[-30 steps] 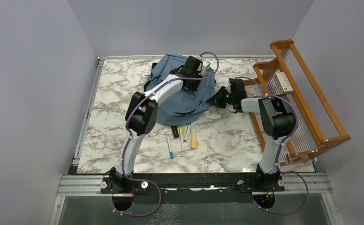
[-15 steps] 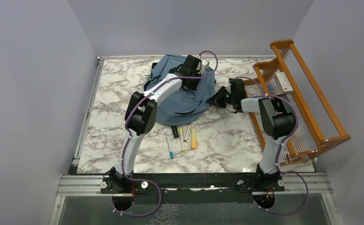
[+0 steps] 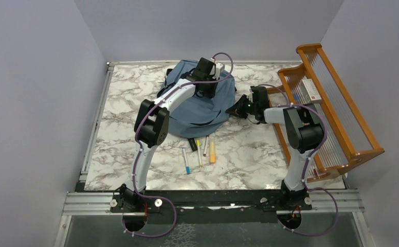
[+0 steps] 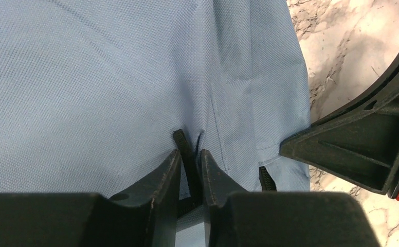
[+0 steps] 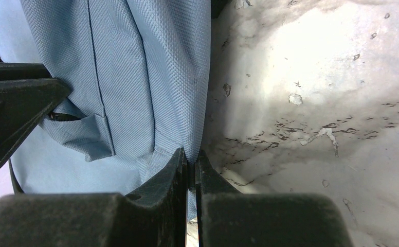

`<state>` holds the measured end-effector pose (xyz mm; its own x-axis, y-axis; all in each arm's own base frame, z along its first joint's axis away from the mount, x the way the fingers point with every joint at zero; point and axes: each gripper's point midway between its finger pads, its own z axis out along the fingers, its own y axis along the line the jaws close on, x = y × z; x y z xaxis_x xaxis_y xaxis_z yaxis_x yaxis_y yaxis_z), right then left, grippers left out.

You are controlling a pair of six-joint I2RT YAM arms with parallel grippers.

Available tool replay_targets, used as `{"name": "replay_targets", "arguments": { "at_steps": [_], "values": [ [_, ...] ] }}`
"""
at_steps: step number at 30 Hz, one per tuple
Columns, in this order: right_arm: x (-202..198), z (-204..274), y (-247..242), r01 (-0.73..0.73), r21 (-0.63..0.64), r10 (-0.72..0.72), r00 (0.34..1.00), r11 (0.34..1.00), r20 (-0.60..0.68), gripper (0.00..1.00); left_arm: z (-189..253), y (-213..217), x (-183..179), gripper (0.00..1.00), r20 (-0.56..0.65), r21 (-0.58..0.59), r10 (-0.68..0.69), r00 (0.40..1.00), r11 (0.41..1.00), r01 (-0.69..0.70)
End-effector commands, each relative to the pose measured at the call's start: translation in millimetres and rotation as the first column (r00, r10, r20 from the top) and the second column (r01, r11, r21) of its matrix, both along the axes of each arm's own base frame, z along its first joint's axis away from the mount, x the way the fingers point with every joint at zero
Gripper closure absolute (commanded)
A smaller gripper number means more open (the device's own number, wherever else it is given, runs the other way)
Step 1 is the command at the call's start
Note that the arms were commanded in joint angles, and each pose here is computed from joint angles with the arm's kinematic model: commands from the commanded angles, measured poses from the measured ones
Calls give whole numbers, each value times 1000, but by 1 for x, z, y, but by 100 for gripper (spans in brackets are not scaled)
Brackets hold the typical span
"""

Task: Pack the student bag
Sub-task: Unzip the student bag at the center of the board.

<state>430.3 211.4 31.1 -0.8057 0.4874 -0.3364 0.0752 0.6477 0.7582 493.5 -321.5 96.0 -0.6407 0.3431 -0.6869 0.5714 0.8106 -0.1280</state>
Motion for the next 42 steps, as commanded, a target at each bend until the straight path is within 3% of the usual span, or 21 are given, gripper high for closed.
{"name": "replay_targets", "arguments": {
  "at_steps": [1, 11, 17, 20, 31, 42],
  "values": [
    [-8, -12, 0, -27, -3, 27, 999, 1000, -37, 89, 34, 9, 9, 77, 58, -40, 27, 998, 999, -25],
    [-8, -11, 0, -28, -1, 28, 999, 1000, -35, 89, 32, 13, 6, 69, 51, -47, 33, 998, 998, -31],
    [-8, -11, 0, -29, -1, 29, 999, 1000, -36, 89, 34, 15, 7, 93, 38, -73, 33, 999, 997, -31],
    [-8, -11, 0, -29, -2, 29, 999, 1000, -36, 89, 36, 17, 8, 100, 34, -90, 40, 999, 995, -37],
    [-9, -11, 0, -33, -2, 33, 999, 999, -35, 89, 38, 24, 9, 100, 33, -99, 55, 998, 994, -52],
    [-9, -10, 0, -38, -7, 38, 999, 999, -32, 89, 60, 57, 33, 100, 93, -117, 180, 979, 979, -168]
  ]
}}
